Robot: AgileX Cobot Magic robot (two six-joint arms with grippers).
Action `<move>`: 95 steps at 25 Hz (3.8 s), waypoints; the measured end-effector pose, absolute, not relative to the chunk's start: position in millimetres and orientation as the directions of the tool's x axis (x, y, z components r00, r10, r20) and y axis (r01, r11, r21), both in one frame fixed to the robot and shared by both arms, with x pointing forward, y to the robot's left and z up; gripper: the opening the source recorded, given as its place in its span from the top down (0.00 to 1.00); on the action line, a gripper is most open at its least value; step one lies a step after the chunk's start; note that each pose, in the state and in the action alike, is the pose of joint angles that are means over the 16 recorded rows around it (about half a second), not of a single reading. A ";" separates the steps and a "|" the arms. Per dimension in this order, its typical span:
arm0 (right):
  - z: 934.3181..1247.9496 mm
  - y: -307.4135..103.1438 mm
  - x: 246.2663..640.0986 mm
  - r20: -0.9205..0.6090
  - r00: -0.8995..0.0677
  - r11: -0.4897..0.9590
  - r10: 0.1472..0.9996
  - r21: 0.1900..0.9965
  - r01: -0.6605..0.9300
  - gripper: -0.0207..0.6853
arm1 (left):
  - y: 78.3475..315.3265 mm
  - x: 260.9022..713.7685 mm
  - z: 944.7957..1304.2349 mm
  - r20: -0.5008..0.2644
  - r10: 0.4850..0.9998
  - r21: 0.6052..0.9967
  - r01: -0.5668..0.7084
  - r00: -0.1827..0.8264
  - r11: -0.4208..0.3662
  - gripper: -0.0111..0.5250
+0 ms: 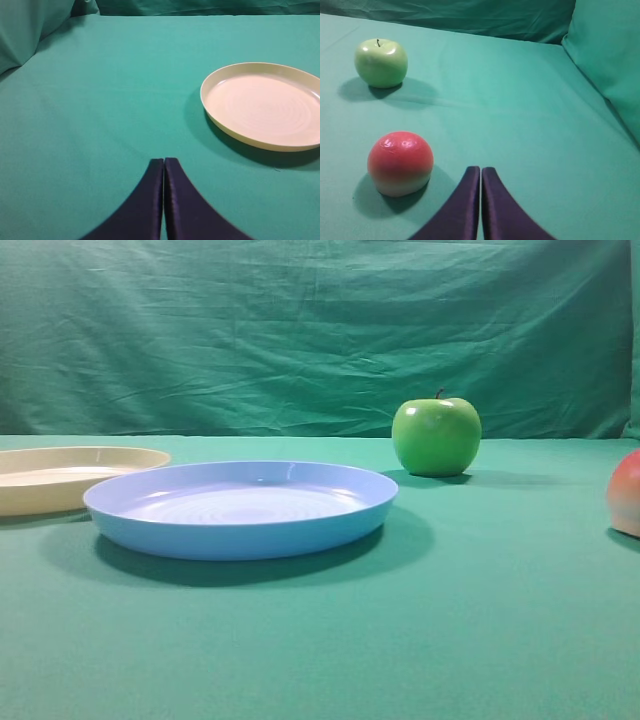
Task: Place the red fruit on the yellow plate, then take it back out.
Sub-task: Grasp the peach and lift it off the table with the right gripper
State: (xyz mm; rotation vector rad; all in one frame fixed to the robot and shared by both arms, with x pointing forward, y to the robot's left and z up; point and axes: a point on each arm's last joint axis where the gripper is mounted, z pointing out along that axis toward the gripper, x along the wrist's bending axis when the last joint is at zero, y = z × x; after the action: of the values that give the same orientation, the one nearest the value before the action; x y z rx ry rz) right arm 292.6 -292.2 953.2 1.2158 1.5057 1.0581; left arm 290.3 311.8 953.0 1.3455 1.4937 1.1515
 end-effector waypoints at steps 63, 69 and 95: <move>989.3 -210.4 472.2 0.037 -0.409 0.379 0.912 0.302 0.875 0.10 | 311.8 290.3 953.0 0.011 0.994 0.964 0.264 -0.113 0.019 0.98; 975.0 -212.7 484.5 0.028 -0.376 0.352 0.926 0.297 0.888 0.03 | 311.8 290.3 953.0 0.011 0.994 0.964 0.264 -0.113 0.019 0.98; 1013.5 -188.6 550.8 0.065 -0.402 0.345 0.913 0.399 0.849 0.67 | 311.8 290.3 953.0 0.011 0.994 0.964 0.264 -0.113 0.019 0.98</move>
State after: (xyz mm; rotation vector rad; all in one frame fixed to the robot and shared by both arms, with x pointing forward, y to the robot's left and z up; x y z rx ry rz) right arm 550.8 -188.6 1013.5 1.6110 2.4331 0.5620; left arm 290.3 311.8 953.0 1.3455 1.4937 1.1515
